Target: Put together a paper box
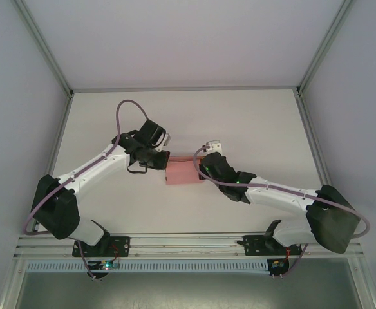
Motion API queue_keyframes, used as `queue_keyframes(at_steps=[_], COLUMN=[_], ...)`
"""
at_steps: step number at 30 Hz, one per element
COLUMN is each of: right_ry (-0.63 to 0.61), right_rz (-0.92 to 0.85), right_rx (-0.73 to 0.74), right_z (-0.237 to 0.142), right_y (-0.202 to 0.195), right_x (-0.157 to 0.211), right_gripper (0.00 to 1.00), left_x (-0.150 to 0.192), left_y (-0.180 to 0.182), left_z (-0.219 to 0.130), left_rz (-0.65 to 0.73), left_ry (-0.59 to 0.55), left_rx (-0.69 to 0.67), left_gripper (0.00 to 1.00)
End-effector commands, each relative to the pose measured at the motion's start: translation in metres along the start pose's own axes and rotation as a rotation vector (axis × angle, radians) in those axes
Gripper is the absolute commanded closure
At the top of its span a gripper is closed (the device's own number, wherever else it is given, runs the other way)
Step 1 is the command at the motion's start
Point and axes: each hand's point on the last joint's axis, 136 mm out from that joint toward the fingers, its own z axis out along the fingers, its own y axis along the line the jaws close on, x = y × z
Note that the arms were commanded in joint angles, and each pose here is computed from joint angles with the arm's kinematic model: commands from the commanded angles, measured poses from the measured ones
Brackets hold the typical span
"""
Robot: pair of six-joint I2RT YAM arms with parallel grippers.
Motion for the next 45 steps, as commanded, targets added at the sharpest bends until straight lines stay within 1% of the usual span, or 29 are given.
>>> queue_keyframes(at_steps=[1,7,12,17,26,29,31,34,38,40,45], right_ry=[0.134,0.148,0.150,0.122,0.103,0.107,0.105,0.105,0.082,0.068,0.043], right_rz=[-0.064,-0.079,-0.104,-0.160,-0.277,-0.286,-0.286,-0.291,-0.274,-0.260,-0.235], right_rx=[-0.009,-0.001,0.019,0.030,0.071,0.083,0.084,0.090,0.096,0.092,0.071], right_z=[0.004,0.007,0.009,0.009,0.008,0.009,0.010,0.010,0.008,0.008,0.010], right_y=[0.005,0.006,0.004,0.004,0.007,0.007,0.008,0.007,0.005,0.005,0.009], right_x=[0.039,0.046,0.052,0.059,0.069,0.071,0.070,0.070,0.066,0.066,0.066], right_gripper=[1.00,1.00,1.00,1.00,1.00,1.00,1.00,1.00,1.00,1.00,1.00], left_x=[-0.021,-0.023,-0.023,-0.025,-0.033,-0.033,-0.030,-0.027,-0.011,-0.003,0.014], left_y=[-0.023,-0.021,-0.029,-0.022,-0.023,-0.017,-0.015,-0.017,0.000,0.006,0.008], left_z=[-0.006,-0.003,-0.002,-0.005,-0.017,-0.020,-0.017,-0.015,-0.001,0.008,0.028], left_rz=[-0.068,-0.108,-0.127,-0.175,-0.250,-0.242,-0.252,-0.230,-0.224,-0.243,-0.245], left_ry=[-0.044,0.005,0.057,0.071,0.079,0.076,0.088,0.098,0.112,0.092,0.027], left_rx=[0.097,0.070,0.112,0.086,0.182,0.143,0.135,0.156,0.092,0.078,0.064], left_gripper=[1.00,1.00,1.00,1.00,1.00,1.00,1.00,1.00,1.00,1.00,1.00])
